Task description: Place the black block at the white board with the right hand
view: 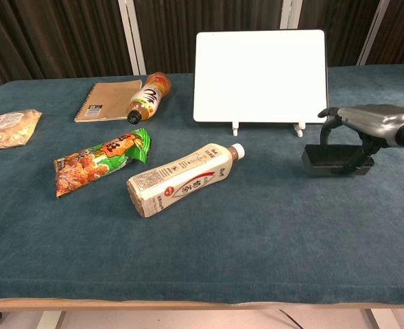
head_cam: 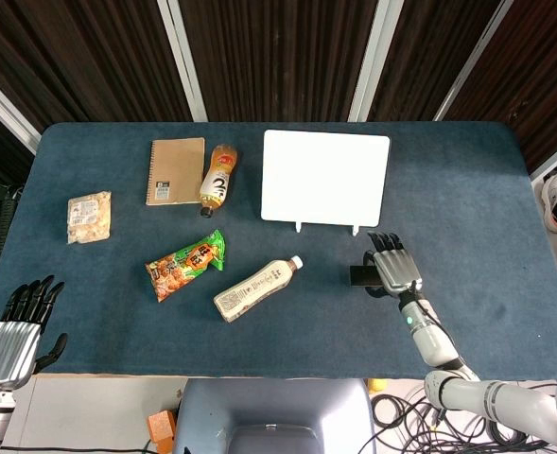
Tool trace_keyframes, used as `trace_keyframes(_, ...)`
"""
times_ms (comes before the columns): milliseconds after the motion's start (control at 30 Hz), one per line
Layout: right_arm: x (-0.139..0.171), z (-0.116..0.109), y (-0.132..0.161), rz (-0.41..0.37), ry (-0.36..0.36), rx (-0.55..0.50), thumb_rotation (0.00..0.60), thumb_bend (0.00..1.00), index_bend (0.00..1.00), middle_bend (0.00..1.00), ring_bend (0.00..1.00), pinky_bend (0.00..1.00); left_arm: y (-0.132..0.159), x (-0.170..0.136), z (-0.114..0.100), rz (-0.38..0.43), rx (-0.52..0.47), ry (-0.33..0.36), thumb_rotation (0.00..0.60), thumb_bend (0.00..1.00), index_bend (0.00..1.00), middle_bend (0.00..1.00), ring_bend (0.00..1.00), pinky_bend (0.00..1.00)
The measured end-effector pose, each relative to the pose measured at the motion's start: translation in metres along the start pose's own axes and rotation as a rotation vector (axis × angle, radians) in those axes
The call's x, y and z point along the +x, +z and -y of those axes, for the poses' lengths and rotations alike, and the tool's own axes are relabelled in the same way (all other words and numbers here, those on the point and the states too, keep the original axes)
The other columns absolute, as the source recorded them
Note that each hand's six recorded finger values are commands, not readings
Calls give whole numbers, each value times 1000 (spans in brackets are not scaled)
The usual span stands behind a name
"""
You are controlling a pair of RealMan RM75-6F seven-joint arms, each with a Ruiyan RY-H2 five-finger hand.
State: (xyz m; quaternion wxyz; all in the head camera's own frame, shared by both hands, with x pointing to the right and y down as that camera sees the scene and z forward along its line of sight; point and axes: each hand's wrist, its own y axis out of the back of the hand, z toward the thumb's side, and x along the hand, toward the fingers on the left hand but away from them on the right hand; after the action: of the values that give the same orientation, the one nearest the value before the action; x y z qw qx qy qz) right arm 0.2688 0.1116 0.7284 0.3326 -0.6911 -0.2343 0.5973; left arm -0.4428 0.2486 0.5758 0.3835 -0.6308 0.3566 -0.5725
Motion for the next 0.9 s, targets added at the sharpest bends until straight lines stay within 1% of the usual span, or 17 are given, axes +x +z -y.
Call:
trace_keyframes(67,-3,-12,1,-2,-54,18,600,294,666,40,0,0,0,1,1,-2,0,-3,600,363,0,17,7,92)
trace_keyframes(200,-20,-46,6,16,-191,95,600,294,666,40,0,0,0,4,3,-3,3,-5,600,363,0,14,6,91)
trace_keyframes(267,-29,-59,7,29,-243,134,600,294,665,40,0,0,0,5,4,-6,6,-9,600,363,0,14,7,91)
trace_keyframes(367,-44,-77,8,61,-323,224,600,294,656,40,0,0,0,8,6,-9,6,-14,600,363,0,3,7,93)
trace_keyframes(500,-65,-97,7,127,-408,399,600,294,652,40,0,0,1,10,5,-5,8,5,600,364,0,0,7,93)
trace_keyframes(600,-79,-103,9,162,-444,496,600,294,649,40,0,0,1,9,5,-1,8,9,600,363,0,0,7,92)
trace_keyframes(700,-90,-106,14,181,-465,572,600,294,640,40,0,0,0,11,6,-8,8,9,600,363,0,0,7,92)
trace_keyframes(800,-100,-104,24,187,-477,608,600,294,629,41,0,0,-2,13,7,-18,9,4,600,363,0,0,7,92)
trace_keyframes(900,-109,-98,37,176,-462,603,600,294,617,42,0,0,-4,14,8,-26,11,-1,600,363,0,0,7,92)
